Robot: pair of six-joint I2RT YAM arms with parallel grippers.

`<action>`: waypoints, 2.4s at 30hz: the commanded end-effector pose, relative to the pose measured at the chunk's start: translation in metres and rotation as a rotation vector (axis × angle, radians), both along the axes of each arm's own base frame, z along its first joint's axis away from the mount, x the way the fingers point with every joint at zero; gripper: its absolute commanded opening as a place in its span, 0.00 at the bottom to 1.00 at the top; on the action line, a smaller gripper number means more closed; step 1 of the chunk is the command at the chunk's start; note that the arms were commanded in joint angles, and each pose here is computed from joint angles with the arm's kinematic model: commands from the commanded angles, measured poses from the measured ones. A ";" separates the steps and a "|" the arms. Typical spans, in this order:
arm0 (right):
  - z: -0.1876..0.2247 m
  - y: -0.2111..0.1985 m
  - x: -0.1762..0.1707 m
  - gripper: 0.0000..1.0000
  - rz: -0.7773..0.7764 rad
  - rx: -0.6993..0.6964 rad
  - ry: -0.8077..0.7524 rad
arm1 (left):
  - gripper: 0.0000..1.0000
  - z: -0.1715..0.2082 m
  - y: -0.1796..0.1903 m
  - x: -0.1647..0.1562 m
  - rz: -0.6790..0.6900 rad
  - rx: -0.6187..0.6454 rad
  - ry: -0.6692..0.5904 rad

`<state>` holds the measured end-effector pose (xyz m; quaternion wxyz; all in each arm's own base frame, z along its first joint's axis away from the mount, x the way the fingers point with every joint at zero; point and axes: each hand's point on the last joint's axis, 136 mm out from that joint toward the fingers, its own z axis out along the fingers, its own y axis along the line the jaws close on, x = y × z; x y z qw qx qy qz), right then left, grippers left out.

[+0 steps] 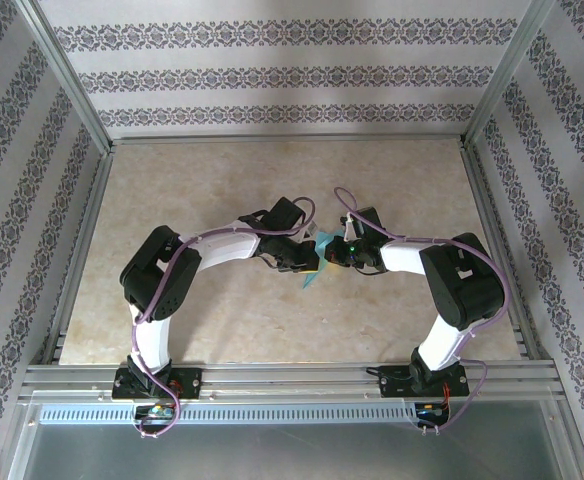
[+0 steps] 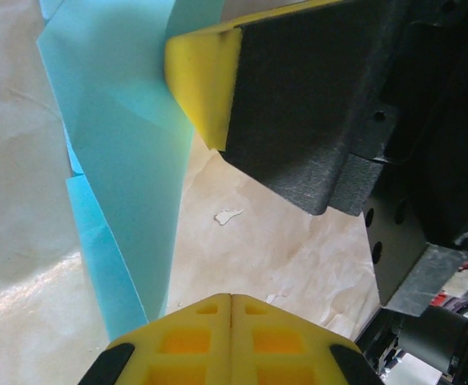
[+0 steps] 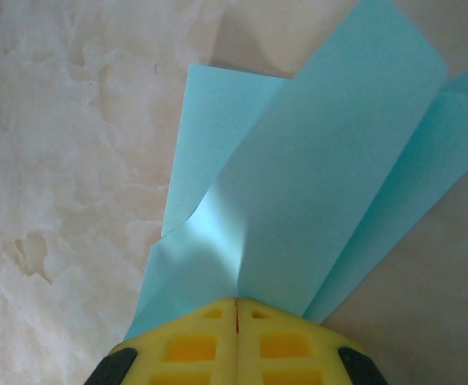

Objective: Fold a paper plane with a square sheet of paper (fold left side to right side)
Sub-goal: Fold the wing for the fifth time at the center of the table.

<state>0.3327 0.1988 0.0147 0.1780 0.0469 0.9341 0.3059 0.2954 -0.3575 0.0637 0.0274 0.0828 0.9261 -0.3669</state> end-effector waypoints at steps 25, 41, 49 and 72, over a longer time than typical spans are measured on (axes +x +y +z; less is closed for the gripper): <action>-0.040 -0.012 -0.038 0.00 0.023 -0.108 0.159 | 0.04 -0.048 0.016 -0.012 -0.005 0.117 0.064; -0.040 -0.011 -0.038 0.00 0.028 -0.107 0.158 | 0.03 -0.058 0.019 -0.015 -0.008 0.143 0.080; -0.036 -0.010 -0.036 0.00 0.027 -0.103 0.149 | 0.03 -0.067 0.023 -0.018 -0.014 0.179 0.083; 0.029 0.000 -0.021 0.00 0.005 0.072 -0.007 | 0.00 -0.091 0.041 -0.026 -0.058 0.425 0.041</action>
